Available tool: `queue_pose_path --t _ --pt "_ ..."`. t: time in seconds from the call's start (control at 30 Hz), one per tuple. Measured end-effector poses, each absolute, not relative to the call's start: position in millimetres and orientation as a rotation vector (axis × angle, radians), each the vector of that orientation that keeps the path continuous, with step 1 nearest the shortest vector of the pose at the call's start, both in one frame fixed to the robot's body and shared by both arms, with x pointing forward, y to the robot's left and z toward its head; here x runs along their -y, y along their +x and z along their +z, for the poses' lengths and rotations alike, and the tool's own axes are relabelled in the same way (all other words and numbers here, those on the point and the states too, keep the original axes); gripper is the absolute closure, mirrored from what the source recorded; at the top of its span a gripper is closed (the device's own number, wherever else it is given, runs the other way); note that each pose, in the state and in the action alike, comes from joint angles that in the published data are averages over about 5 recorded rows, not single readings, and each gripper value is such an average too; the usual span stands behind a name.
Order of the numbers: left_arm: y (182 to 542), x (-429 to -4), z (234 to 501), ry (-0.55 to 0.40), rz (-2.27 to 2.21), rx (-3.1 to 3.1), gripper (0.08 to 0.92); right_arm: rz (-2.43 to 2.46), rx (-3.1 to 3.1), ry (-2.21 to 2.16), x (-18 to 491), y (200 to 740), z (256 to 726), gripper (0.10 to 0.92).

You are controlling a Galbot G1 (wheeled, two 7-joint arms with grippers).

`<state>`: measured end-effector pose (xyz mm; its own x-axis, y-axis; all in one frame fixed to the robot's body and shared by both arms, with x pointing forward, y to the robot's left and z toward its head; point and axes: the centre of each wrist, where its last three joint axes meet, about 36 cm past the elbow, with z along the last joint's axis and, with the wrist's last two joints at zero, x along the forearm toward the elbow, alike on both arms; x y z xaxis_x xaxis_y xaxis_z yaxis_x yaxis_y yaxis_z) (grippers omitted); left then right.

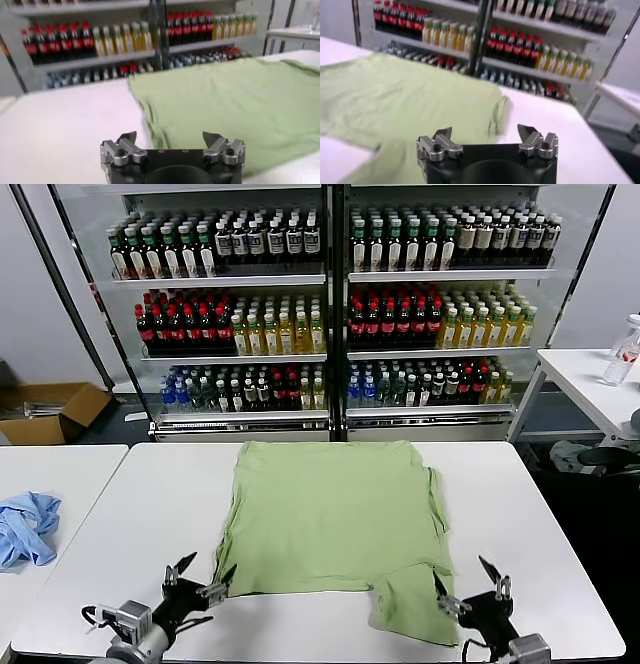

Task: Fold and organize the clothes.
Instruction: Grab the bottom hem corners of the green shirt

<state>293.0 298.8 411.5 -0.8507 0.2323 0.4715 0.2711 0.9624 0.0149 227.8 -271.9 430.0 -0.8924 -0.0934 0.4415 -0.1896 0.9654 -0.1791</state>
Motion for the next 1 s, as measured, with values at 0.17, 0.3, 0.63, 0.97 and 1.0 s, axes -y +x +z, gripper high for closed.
queue_pose_path --t 0.17,0.3,0.63,0.97,1.0 --pt "290 -295 406 -0.34 -0.08 2.583 0.177 0.26 2.636 0.202 270 224 418 0.2" --pt "289 -294 404 -0.309 -0.084 2.56 0.177 0.216 2.61 0.204 267 222 410 0.215" --pt "285 -292 402 -0.272 -0.086 2.53 0.345 0.12 2.572 0.221 260 222 400 0.48" --pt "282 -281 398 -0.296 -0.092 2.517 0.631 0.063 2.557 0.23 259 226 397 0.775" --pt "282 -280 398 -0.298 -0.093 2.518 0.657 0.061 2.557 0.232 260 226 397 0.801"
